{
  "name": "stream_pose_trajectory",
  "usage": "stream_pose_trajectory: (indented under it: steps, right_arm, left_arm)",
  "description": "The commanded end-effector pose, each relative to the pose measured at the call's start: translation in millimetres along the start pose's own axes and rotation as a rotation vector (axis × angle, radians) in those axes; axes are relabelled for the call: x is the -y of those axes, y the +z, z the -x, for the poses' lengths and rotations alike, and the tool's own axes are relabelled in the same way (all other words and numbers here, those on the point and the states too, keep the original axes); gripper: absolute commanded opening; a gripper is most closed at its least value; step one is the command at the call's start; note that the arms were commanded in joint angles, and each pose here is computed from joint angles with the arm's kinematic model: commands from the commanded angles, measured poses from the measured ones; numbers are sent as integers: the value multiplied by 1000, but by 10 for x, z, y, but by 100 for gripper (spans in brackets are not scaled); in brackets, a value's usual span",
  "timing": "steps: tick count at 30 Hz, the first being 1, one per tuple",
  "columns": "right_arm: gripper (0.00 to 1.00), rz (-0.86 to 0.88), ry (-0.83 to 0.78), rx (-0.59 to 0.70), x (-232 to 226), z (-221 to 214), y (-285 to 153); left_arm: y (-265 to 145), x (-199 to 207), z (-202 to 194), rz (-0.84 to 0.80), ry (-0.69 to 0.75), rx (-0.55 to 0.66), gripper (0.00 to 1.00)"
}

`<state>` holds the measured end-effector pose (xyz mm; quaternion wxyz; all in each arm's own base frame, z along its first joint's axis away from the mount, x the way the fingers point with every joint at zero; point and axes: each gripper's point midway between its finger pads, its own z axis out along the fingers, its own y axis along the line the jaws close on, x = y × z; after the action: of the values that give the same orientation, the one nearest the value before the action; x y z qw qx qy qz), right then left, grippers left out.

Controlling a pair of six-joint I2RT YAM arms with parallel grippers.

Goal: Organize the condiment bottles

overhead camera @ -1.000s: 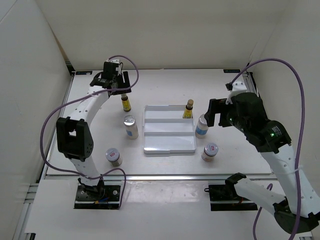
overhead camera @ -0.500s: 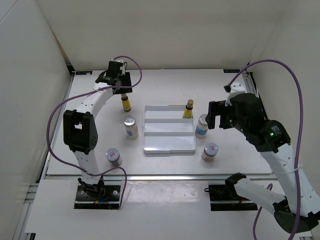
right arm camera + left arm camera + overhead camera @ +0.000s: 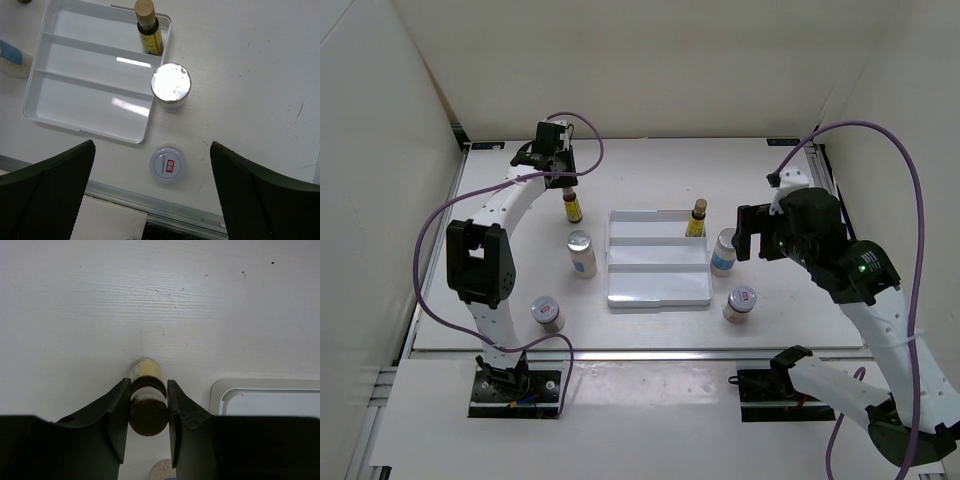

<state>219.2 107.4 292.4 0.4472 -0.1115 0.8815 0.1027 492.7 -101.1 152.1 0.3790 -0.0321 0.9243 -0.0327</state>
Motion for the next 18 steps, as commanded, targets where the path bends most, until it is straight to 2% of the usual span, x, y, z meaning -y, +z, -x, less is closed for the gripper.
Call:
stream_pose_trajectory:
  steps: [1,3,13,18]
  right_arm:
    - [99,-21,-13,-25,62,-88,-21]
    - [99,-20,-12,-16,64,-81,-45]
    - [99,-32,-24,-34,105,-173,-64]
    - [99,-23,-24,-35,89,-176,-64]
  left_arm:
    - [-241,23,144,-7,-3,35,21]
    - [-401,31,337,-6,-21,86,11]
    - [-1089,-26,927,20,-69,248,11]
    - [-1565,196,1141,-39,-68,342,11]
